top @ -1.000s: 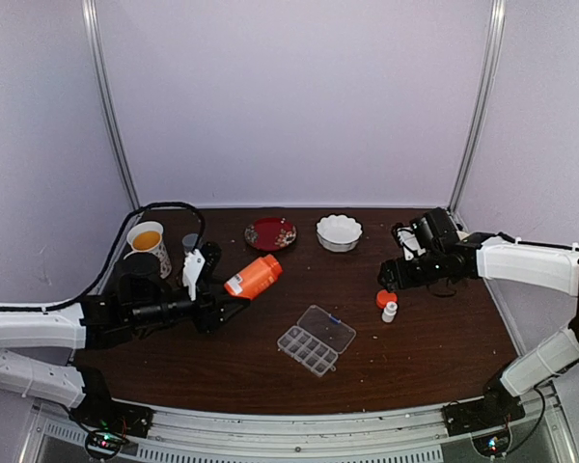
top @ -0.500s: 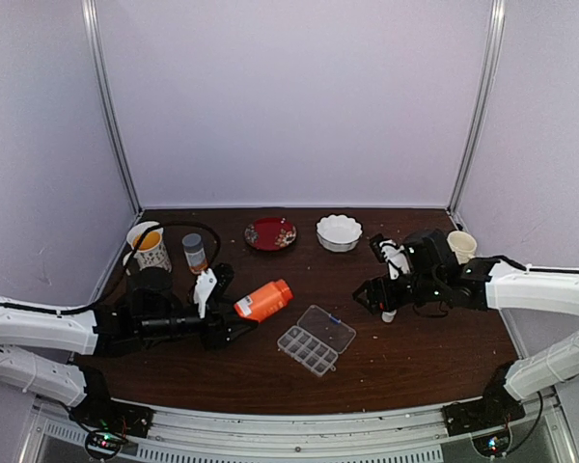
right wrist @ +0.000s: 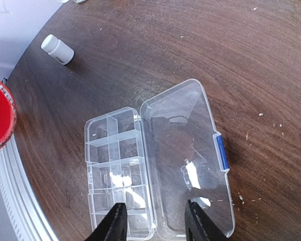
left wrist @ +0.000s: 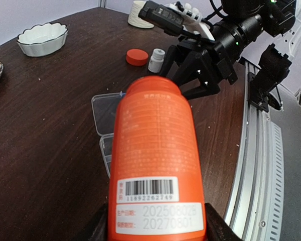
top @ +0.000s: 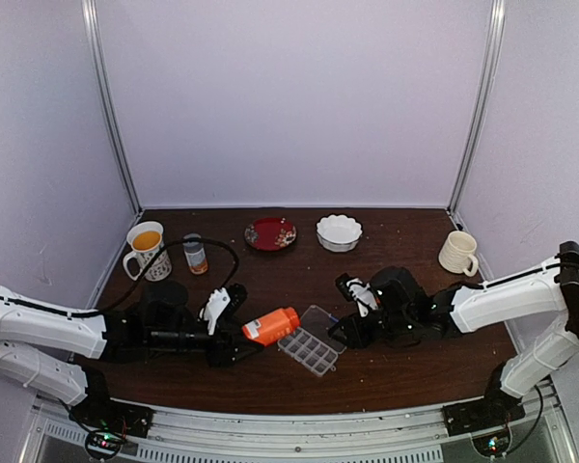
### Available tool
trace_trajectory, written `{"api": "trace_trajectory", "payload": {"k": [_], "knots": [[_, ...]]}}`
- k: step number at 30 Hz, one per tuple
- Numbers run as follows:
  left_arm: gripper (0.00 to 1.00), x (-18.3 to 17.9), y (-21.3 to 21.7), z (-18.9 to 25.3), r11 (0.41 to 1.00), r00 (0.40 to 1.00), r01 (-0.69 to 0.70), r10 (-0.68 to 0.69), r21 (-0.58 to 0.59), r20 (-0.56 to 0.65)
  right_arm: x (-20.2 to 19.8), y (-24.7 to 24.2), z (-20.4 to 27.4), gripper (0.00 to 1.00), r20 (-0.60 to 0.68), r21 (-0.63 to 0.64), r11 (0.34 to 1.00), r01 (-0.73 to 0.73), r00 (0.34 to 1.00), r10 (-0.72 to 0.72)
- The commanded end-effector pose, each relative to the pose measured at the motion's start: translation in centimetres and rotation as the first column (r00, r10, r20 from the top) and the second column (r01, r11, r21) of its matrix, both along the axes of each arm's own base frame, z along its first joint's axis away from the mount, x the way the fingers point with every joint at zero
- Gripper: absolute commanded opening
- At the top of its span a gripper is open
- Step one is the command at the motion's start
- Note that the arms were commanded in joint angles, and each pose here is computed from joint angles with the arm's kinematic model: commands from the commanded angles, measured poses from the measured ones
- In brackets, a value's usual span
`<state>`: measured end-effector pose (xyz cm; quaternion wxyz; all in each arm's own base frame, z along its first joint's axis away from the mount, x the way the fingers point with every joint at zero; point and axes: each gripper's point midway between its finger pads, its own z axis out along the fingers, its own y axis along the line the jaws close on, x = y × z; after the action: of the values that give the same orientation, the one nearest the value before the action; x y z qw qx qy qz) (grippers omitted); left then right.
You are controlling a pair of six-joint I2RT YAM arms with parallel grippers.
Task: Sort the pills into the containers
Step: Pour the pill into the compartment of the pill container.
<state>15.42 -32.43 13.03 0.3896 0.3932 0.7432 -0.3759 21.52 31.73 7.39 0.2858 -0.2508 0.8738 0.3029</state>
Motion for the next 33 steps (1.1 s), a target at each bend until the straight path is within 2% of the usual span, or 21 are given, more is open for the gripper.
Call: {"api": "trace_trajectory", "payload": {"k": [1,13,19,33], "knots": [[0.0,0.1,0.3,0.0,0.999,1.0,-0.031,0.03,-0.027,-0.003,0.7,1.1,0.4,0.4,0.082,0.014,0.999,0.03,0.996,-0.032],[0.0,0.1,0.1,-2.1,0.999,0.999,-0.046,0.046,-0.017,-0.029,0.3,1.7,-0.9,0.36,0.144,-0.009,0.999,0.042,0.989,-0.041],[0.0,0.3,-0.7,-3.0,0.999,0.998,-0.034,0.035,0.017,-0.046,0.3,2.3,-1.8,0.29,0.134,-0.042,0.999,0.033,0.991,-0.027],[0.0,1.2,-1.7,-4.3,0.996,0.995,-0.05,0.056,0.081,-0.081,0.3,2.3,-2.3,0.29,0.123,-0.055,0.998,0.036,0.992,-0.029]]}}
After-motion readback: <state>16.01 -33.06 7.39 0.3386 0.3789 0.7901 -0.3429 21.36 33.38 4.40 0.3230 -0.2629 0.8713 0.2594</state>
